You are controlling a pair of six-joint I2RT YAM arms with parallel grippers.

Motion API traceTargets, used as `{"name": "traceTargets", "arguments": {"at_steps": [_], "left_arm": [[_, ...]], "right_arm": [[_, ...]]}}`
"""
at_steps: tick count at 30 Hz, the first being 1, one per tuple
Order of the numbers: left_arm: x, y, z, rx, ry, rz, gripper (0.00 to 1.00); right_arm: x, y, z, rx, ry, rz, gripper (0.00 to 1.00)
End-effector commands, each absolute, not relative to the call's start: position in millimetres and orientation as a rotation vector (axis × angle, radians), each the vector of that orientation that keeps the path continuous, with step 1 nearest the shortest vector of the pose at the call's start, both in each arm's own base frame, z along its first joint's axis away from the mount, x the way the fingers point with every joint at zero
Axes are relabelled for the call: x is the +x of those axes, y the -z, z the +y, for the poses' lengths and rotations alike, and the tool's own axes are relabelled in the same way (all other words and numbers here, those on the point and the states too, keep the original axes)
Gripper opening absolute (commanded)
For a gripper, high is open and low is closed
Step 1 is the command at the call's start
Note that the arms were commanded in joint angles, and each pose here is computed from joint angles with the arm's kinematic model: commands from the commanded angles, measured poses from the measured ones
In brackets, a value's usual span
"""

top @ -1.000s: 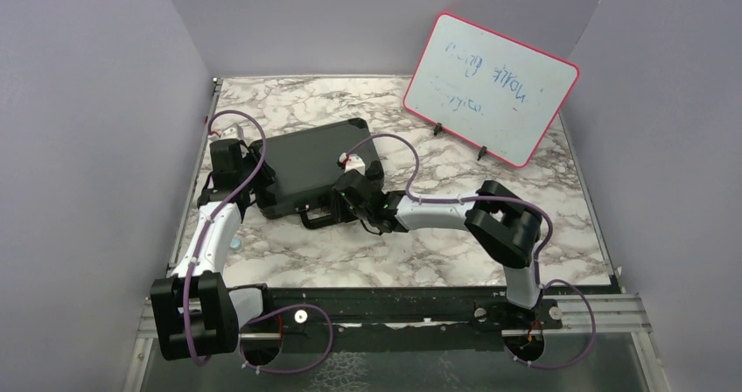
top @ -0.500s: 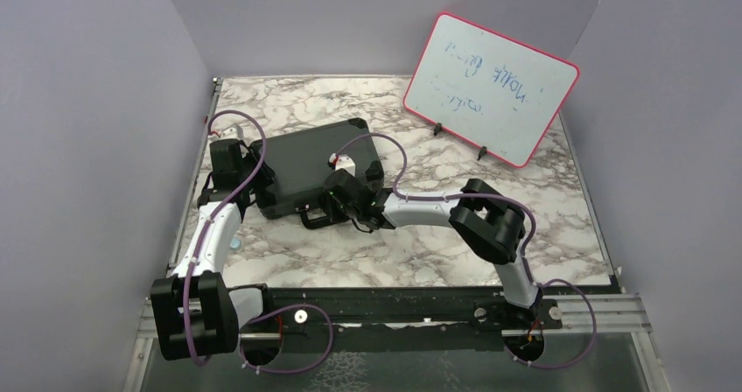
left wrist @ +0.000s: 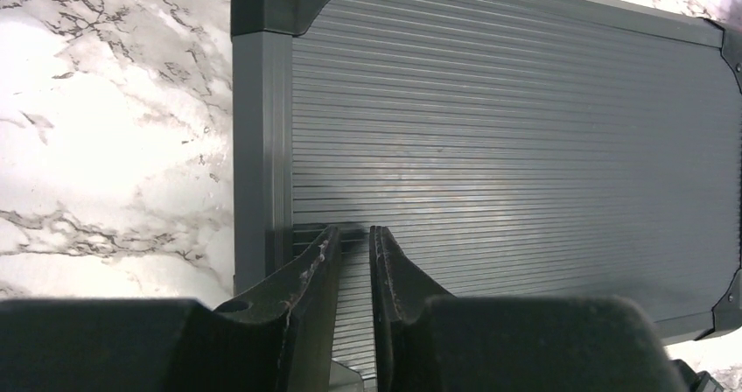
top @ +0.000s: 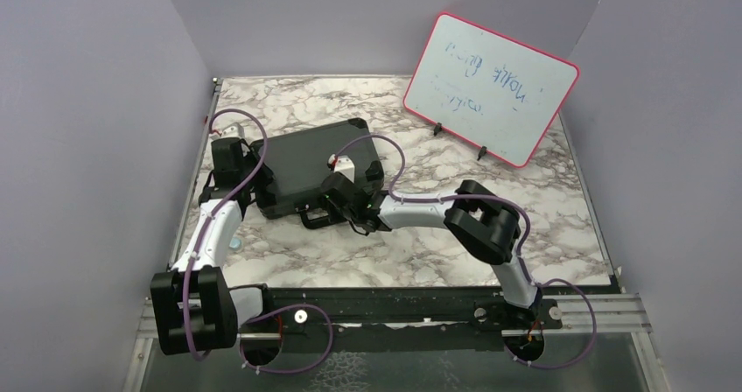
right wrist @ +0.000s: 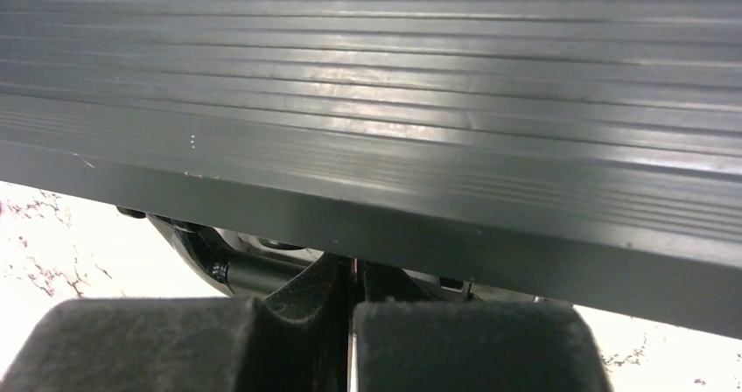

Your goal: Pack up texas hold em set

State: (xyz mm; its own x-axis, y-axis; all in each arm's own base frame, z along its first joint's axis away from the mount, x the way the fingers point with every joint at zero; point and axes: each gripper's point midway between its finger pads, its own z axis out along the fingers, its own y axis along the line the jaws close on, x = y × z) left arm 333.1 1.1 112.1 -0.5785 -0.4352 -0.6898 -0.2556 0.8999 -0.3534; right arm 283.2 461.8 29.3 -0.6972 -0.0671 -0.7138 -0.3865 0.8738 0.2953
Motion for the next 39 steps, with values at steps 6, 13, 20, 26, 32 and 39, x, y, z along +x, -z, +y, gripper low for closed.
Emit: {"name": "traceTargets", "arguments": {"at_steps": [6, 13, 20, 26, 32, 39], "left_arm": [[259.9, -27.9, -9.7, -0.568, 0.192, 2.622, 0.19], [283.0, -66.2, -12.0, -0.494, 0.237, 2.508, 0.23], [315.8, -179.2, 11.1, -0.379, 0.102, 2.282, 0.36], [313.3, -268.7, 14.2, -0.311, 0.089, 2.042, 0.52], [289.8, -334.5, 15.9, -0.223, 0.049, 1.882, 0.65], [257.7, -372.7, 47.2, -0.378, -0.11, 1.786, 0.76]], "right_arm": [[291.2, 40.4, 447.3, -0.398, -0.406, 2.253, 0.01], [274.6, -38.9, 479.8, -0.569, -0.66, 2.164, 0.09], [238.7, -169.9, 473.2, -0.719, -0.869, 2.048, 0.43], [245.0, -217.2, 380.5, -0.582, -0.56, 2.052, 0.6], [249.8, -279.9, 276.2, -0.376, -0.282, 1.944, 0.74], [230.0, -320.5, 200.6, -0.309, -0.197, 1.86, 0.77]]}}
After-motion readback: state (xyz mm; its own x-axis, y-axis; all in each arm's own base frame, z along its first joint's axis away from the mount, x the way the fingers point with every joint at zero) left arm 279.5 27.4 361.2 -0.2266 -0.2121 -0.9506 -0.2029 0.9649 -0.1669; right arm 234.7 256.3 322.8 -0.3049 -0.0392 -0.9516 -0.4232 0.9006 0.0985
